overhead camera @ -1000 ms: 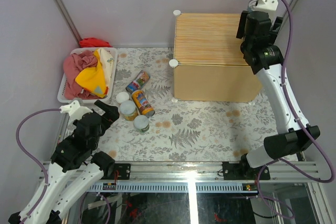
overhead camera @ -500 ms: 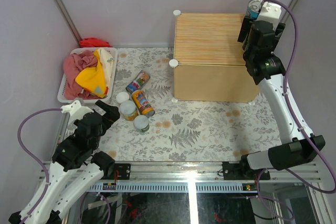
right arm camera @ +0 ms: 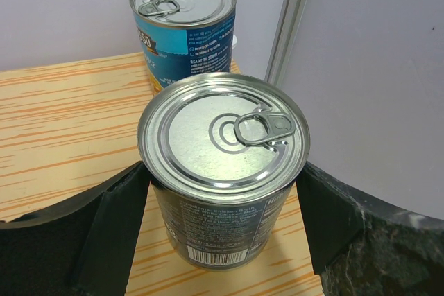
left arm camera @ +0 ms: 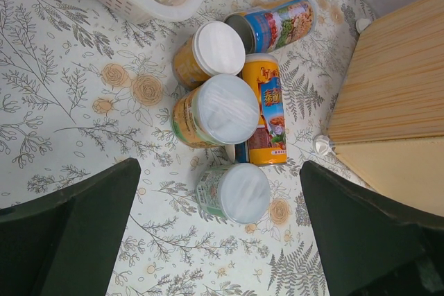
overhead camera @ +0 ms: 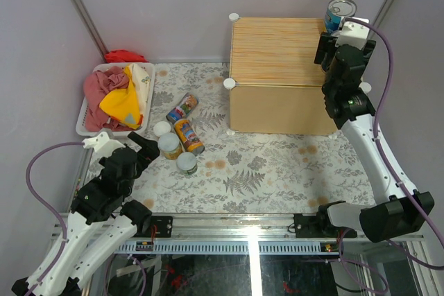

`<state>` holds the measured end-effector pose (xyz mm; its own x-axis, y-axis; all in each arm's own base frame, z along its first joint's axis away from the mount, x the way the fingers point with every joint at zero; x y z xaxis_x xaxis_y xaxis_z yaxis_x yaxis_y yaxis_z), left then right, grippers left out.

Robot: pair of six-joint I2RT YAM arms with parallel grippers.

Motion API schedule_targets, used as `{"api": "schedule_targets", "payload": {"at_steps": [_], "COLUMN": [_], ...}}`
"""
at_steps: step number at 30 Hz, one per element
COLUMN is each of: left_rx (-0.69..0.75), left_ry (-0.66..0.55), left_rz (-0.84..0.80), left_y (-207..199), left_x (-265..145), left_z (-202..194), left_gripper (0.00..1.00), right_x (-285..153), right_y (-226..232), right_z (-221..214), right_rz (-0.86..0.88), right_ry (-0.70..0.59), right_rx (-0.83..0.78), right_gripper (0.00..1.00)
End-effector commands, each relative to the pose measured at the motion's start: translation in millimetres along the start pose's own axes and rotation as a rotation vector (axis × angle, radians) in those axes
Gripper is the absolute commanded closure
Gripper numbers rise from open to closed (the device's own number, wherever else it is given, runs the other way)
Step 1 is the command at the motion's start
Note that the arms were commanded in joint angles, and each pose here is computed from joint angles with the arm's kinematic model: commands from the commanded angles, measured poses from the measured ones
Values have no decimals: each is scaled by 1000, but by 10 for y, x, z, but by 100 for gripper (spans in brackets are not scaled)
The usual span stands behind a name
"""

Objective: Place and organize the canned foods onto the counter

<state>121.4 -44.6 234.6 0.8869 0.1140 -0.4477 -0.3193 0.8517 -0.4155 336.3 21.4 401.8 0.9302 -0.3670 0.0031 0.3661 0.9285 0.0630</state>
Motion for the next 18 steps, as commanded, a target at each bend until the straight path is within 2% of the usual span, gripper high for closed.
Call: {"api": "schedule_targets", "payload": {"at_steps": [1,14,18], "left_rx": [-18,-21,-15], "left_ry": [-33,-38,-35], "left_rz": [-26,-25,-26], "left_y": [-59,-51,-56], "left_x": [16,4,9], "left_z": [45,57,53], "left_gripper": [0,0,0], "right_x": [17,123,141], "right_y": [-40,-33,-55], "right_z": [234,175,150], "right_rz": [-22,-53,-67], "right_ry": [-112,-94,-79], "right_rx": [40,23,26], "right_gripper": [100,97,93]}}
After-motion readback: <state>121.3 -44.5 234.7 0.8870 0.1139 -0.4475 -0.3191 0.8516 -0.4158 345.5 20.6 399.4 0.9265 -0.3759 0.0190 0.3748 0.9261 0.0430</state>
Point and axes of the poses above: each gripper's point midway between its finger pads, its own x axis out along the fingers, its own y axis along the line the jaws close on, z = x × y, the point moved 8 cm from there along -x, back along the fingers, and after that the axes turned 8 degrees about x, right-handed, at the moved point
